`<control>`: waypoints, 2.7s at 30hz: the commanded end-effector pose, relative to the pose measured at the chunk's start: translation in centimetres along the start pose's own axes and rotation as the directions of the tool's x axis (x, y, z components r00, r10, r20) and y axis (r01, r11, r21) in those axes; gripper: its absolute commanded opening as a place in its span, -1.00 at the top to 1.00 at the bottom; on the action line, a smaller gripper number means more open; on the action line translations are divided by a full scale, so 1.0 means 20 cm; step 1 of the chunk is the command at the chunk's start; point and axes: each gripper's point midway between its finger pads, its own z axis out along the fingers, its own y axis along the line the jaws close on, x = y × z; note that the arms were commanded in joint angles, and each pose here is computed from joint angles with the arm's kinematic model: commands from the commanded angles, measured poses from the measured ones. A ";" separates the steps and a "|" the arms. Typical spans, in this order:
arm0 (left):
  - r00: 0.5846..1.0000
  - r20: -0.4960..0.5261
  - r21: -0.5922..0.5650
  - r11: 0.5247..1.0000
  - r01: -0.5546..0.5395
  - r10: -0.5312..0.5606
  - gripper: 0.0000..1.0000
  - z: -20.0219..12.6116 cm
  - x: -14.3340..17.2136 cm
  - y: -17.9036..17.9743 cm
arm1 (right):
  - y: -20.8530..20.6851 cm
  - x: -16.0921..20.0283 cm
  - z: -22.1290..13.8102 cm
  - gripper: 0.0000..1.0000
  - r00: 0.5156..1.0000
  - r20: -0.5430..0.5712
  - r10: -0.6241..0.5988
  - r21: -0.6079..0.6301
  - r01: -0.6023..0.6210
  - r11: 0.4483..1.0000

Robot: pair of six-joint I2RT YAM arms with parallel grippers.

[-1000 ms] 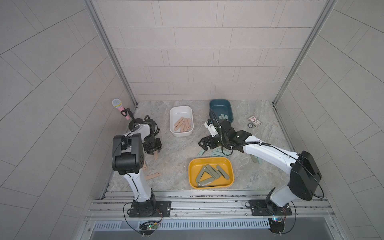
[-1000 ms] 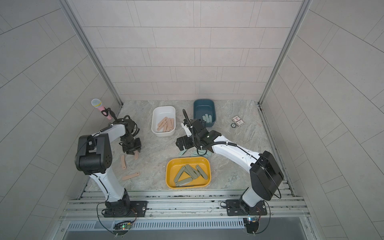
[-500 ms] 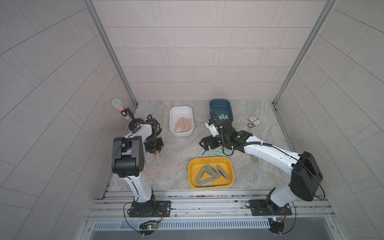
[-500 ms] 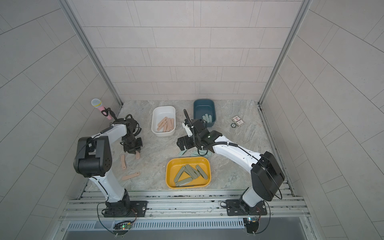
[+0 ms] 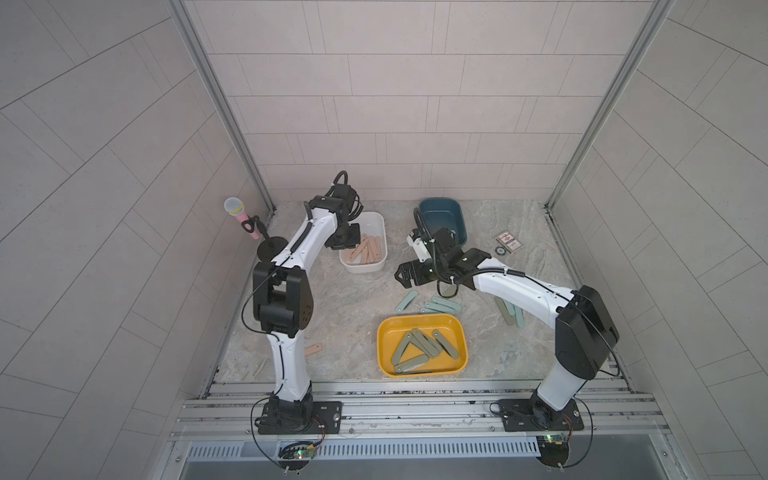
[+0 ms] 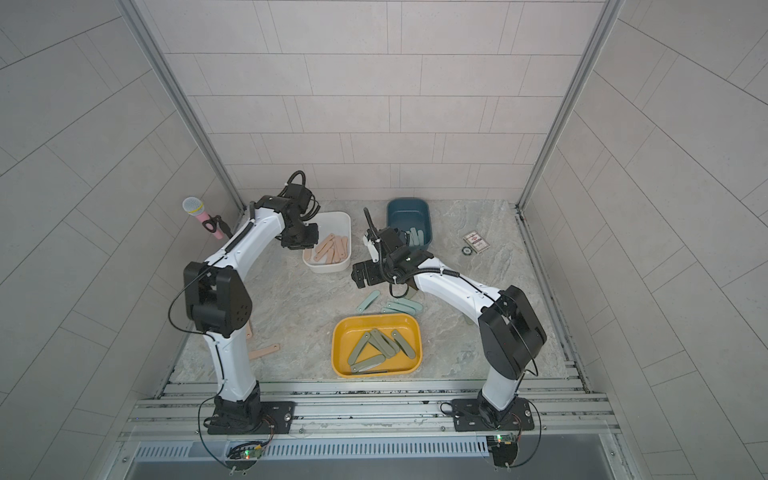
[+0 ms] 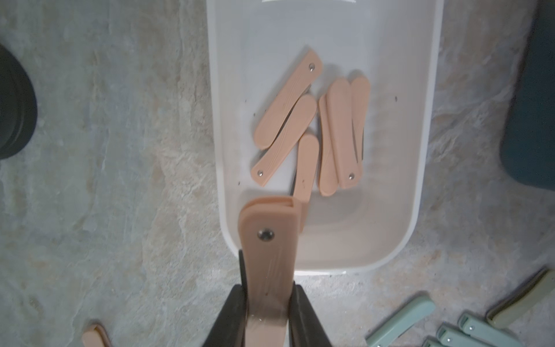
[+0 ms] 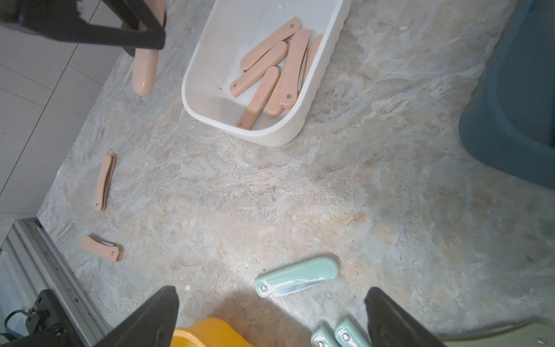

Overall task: Place the fruit knives into the storage box by color
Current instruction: Place the fruit knife in the storage box, then pick up the fruit knife from the center of the board.

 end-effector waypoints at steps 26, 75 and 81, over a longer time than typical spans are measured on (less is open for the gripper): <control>0.999 0.029 0.025 1.000 -0.018 0.017 -0.75 -0.36 0.05 -0.04 | 0.46 -0.04 -0.12 -0.81 0.909 0.094 -0.406 -0.132 0.416 0.900; 0.944 0.016 0.150 0.935 0.323 -0.329 -1.00 -0.55 0.29 0.46 | 1.15 0.86 0.92 -0.06 0.518 -0.147 -0.842 -0.402 0.747 0.530; 0.941 0.021 0.178 0.927 0.329 -0.338 -1.00 -0.57 0.26 0.45 | 1.01 0.84 0.90 0.48 0.496 -0.224 -0.839 -0.347 0.764 0.544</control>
